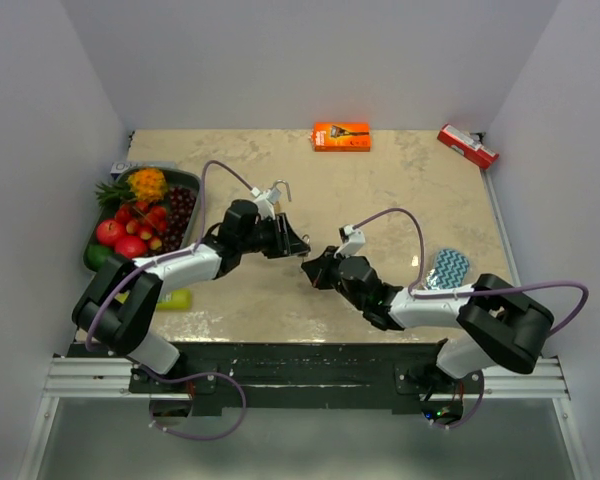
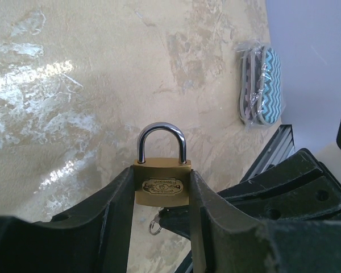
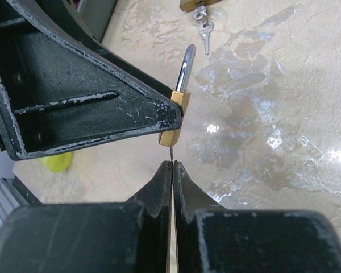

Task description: Unlock with the key

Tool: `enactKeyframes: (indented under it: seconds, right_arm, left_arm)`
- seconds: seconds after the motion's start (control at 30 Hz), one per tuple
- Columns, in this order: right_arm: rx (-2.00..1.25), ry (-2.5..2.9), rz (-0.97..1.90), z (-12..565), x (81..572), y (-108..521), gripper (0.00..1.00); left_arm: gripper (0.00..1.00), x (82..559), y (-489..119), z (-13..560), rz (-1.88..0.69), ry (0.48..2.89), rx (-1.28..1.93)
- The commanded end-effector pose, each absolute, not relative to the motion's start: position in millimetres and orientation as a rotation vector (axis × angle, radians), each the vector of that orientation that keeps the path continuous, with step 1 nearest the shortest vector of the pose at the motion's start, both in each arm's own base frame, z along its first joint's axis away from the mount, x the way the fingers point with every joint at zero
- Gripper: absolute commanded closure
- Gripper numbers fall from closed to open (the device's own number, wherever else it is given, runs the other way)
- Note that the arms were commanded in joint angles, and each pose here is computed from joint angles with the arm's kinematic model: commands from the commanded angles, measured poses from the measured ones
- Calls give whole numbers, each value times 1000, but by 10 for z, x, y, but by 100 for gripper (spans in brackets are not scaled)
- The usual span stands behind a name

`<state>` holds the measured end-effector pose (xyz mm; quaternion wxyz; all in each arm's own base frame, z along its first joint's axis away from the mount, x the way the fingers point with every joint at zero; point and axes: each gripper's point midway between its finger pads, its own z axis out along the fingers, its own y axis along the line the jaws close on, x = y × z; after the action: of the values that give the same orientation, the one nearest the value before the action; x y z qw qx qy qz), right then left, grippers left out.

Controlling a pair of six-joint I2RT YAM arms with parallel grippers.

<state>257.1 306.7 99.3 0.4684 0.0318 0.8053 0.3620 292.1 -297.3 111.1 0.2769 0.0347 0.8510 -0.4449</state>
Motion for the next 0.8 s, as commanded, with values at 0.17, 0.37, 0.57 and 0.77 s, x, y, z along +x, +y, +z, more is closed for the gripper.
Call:
enactKeyframes:
  seconds: [0.17,0.37,0.57,0.77]
  right_arm:
    - [229,1810,889,1434,2953,3006,100]
    - [252,1795,883,1446,3005,2946,100]
    - [257,1771,884,1482,3035,2925,100]
    - [245,1741,868,1566,3086,2913,100]
  left_arm:
    - [100,2831,-3058,1286,-1227,2221,147]
    - [100,2809,-3067,1297,-1201,2213,150]
    - [100,2764,-3104,1299,-1204,2212,160]
    - [100,2717,-3130,1258,-1198,2223,174]
